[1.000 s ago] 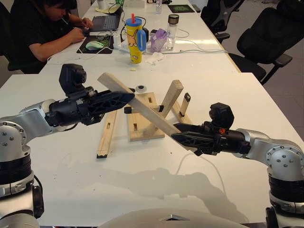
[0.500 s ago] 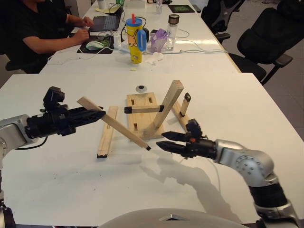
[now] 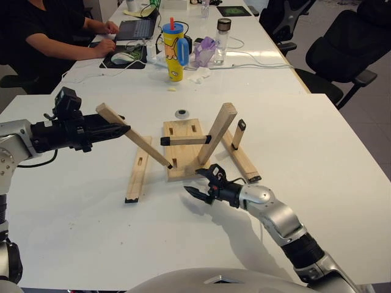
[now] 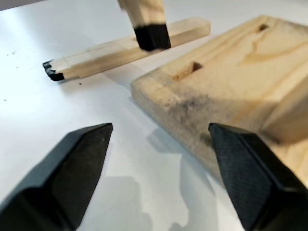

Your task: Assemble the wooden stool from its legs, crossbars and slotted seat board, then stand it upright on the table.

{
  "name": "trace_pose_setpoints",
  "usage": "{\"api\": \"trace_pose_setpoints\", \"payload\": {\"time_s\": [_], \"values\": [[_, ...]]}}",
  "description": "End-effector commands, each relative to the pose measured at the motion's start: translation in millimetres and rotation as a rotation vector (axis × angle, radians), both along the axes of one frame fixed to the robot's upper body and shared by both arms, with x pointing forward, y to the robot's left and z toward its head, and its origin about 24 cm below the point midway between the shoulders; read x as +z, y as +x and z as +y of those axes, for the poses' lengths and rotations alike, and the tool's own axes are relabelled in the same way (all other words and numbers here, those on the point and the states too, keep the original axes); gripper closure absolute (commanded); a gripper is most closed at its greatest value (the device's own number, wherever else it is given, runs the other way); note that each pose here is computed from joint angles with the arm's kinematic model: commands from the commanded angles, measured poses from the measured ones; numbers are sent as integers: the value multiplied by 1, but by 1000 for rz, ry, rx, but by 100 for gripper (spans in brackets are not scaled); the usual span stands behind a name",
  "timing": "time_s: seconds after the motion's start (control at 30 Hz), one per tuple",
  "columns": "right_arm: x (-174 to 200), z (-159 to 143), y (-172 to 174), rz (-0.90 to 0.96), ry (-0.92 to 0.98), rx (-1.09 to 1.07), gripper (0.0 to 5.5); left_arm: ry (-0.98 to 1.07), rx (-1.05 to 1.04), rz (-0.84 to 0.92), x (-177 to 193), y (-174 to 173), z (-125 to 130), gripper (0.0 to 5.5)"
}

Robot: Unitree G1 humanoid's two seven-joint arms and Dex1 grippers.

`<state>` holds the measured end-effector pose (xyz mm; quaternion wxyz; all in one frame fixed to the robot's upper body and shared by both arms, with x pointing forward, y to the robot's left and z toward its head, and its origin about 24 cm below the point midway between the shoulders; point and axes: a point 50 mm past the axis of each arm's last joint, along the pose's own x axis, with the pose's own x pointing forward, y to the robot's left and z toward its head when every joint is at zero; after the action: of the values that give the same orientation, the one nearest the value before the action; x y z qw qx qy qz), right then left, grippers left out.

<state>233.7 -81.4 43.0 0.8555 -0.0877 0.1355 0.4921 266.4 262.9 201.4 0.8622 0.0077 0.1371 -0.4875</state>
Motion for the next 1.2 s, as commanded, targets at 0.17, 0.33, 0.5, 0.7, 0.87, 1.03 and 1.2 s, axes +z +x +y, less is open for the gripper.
{"api": "trace_pose_setpoints", "payload": {"time_s": [0.17,0.33,0.5,0.7,0.87,1.03,1.2], "values": [[-8,9,9,-74,-104,34,180,78,-112,-64,2,13,-17,342],[-30,6,9,46,-251,-4,180,87,-123,-88,11,13,-17,342],[-41,-14,-2,294,-360,-66,180,63,-146,-125,25,11,-20,342],[-42,-40,-4,433,-436,-131,180,40,-156,-144,24,8,-28,342],[-46,-54,-4,463,-480,-147,180,13,-150,-164,20,8,-33,342],[-48,-62,-3,463,-500,-155,180,47,-168,-157,6,13,-39,342],[-48,-56,-6,470,-487,-100,180,66,-195,-124,-16,18,-43,342]]}}
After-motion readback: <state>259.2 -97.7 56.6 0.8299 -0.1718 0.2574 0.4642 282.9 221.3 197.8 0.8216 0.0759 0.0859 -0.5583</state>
